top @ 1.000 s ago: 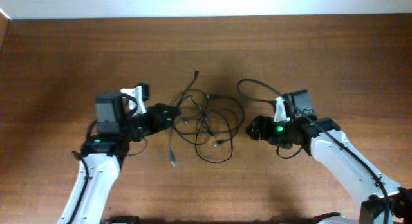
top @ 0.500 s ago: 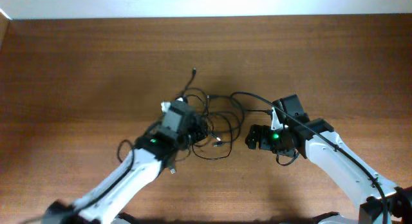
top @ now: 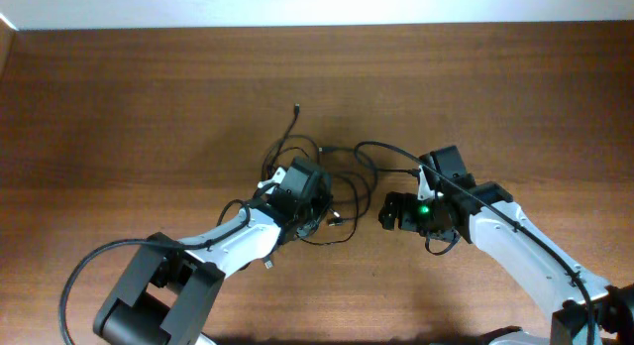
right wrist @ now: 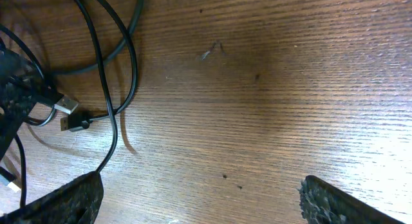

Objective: Untangle cables

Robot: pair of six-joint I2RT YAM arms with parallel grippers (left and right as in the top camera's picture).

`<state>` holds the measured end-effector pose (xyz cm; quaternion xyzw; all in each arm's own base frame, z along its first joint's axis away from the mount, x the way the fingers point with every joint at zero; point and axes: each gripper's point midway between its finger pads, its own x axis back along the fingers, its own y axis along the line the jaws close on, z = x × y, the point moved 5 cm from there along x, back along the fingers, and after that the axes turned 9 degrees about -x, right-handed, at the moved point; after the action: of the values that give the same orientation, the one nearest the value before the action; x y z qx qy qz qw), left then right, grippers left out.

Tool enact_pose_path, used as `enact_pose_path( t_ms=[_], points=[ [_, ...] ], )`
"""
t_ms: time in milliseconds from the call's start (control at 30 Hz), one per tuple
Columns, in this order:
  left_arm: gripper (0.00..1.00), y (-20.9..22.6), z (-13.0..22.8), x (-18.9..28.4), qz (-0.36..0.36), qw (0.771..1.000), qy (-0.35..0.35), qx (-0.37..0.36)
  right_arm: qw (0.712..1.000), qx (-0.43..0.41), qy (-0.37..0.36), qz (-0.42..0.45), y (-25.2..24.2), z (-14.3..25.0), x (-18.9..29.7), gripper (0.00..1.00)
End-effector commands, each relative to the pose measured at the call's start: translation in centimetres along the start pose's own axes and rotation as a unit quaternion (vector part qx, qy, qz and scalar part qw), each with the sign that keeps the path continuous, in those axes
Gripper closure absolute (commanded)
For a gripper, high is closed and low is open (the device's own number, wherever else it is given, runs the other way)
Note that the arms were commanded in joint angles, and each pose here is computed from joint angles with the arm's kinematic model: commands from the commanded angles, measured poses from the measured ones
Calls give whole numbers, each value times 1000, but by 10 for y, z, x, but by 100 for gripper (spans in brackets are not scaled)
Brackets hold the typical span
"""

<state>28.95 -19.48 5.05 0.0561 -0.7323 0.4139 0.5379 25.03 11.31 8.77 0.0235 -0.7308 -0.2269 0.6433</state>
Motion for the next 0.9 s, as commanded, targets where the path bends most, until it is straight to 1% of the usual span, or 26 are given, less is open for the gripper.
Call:
enact_pose_path(
  t_ms=[0, 67, 100, 167, 200, 300, 333, 400, 433, 500, 533, 567, 600, 633, 667, 700, 733, 767, 800, 833, 867],
  points=[
    [100, 11, 1, -9, -14, 998, -5, -56, 1000, 3, 1, 7, -1, 1, -2, 2],
    [100, -16, -4, 0, 57, 989, -4, -135, 1000, 2, 4, 7, -1, 2, -2, 2],
    [100, -33, -8, 13, 103, 978, -9, -182, 1000, 2, 5, 8, -2, 2, -2, 2],
    [100, -56, -19, 51, 163, 955, -37, -245, 1000, 2, 6, 9, -2, 3, -2, 2],
    [100, -72, -23, 85, 208, 931, -62, -294, 1000, 2, 6, 9, -2, 3, -2, 2],
    [100, -78, -31, 139, 230, 899, -128, -350, 1000, 2, 6, 6, -1, 2, -2, 1],
    [100, -76, -36, 156, 226, 896, -153, -351, 1000, 2, 9, 1, 0, 3, -2, 1],
    [100, -70, -42, 188, 231, 891, -189, -341, 999, 4, 28, -34, 9, 7, -2, 1],
    [100, -68, -41, 208, 242, 881, -208, -350, 996, 11, 41, -80, 22, 8, 0, 1],
    [100, -64, -40, 221, 229, 858, -237, -393, 986, 40, 55, -150, 41, 9, 4, 1],
    [100, -61, -43, 228, 216, 853, -258, -399, 983, 44, 59, -166, 45, 10, 6, 1],
    [100, -61, -44, 236, 220, 849, -271, -396, 981, 47, 62, -175, 48, 10, 7, 1],
    [100, -63, -43, 248, 233, 841, -288, -395, 978, 55, 71, -191, 53, 14, 8, 1],
    [100, -62, -43, 254, 235, 834, -298, -401, 970, 78, 82, -217, 61, 19, 10, 1],
    [97, -61, -42, 258, 230, 824, -306, -418, 959, 102, 95, -246, 71, 25, 13, 1],
    [93, -59, -41, 257, 223, 821, -306, -428, 955, 114, 102, -256, 77, 30, 14, 1],
    [91, -54, -42, 252, 206, 828, -299, -428, 953, 125, 105, -255, 81, 35, 12, 1],
    [82, -48, -45, 248, 184, 836, -299, -422, 952, 132, 109, -253, 83, 40, 11, 1],
    [56, -40, -49, 242, 154, 845, -299, -415, 951, 139, 114, -253, 86, 44, 11, 1],
    [54, -36, -49, 238, 141, 850, -292, -414, 950, 144, 117, -253, 88, 47, 10, 1],
    [68, -34, -49, 234, 135, 853, -285, -415, 950, 148, 115, -248, 89, 49, 9, 1]
  ],
)
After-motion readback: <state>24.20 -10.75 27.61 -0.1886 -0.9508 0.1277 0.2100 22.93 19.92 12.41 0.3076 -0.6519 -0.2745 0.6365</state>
